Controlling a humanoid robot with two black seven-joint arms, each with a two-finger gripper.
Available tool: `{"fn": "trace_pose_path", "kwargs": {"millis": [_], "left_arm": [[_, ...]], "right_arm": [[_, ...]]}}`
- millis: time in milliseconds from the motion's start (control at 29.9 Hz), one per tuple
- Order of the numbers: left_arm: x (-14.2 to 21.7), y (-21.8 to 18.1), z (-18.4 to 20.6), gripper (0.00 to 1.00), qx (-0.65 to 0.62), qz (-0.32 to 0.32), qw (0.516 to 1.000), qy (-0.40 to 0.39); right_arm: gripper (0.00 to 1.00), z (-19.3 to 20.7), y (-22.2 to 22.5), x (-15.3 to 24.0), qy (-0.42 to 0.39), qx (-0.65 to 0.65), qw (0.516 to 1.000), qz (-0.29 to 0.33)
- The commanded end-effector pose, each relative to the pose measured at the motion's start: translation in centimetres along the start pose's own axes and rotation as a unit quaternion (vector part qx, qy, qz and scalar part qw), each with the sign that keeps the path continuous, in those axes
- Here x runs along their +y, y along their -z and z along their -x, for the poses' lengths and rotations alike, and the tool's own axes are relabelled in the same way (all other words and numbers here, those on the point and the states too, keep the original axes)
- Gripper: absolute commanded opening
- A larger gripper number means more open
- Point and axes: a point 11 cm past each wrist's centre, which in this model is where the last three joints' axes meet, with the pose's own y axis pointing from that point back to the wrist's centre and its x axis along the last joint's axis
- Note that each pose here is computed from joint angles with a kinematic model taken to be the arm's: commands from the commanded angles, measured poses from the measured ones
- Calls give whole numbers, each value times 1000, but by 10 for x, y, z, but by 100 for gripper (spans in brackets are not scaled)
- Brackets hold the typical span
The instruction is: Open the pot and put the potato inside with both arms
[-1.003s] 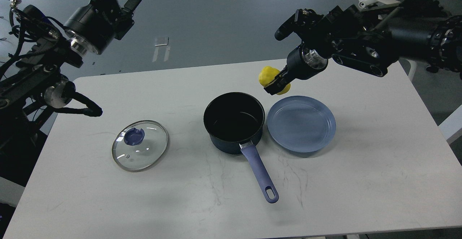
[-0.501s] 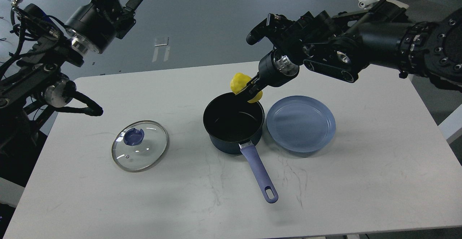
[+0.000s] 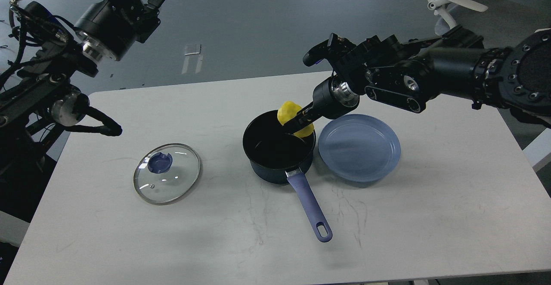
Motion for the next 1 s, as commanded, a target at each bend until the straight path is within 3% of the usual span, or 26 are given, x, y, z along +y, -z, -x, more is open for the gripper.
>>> {"fn": "trace_pose_path", "kwargs": {"millis": [0, 67, 134, 234, 401, 501, 769, 969], "left_arm": [[0, 1, 1, 98, 1, 0, 1000, 0], [0, 0, 1, 98, 2, 0, 1000, 1], [0, 1, 1, 98, 1, 0, 1000, 0], [0, 1, 1, 98, 2, 0, 1000, 0], [-1, 1, 2, 98, 2, 0, 1000, 1], [-1, 1, 2, 98, 2, 0, 1000, 1], [0, 0, 0, 98, 2, 0, 1000, 0], [1, 1, 0, 98, 1, -1, 1000, 0]], "right_arm": [[23, 8, -1, -7, -8, -4, 1000, -7], [28, 7, -1, -7, -13, -1, 1000, -8], [48, 6, -1, -7, -21, 2, 1000, -8], [55, 6, 0, -8, -26, 0, 1000, -10], [81, 3, 1, -8, -38, -14, 999, -17], [90, 3, 1, -8, -39, -14, 999, -16], [96, 0, -2, -6, -42, -13, 999, -12], [96, -39, 11, 11, -104, -36, 993, -35]]}}
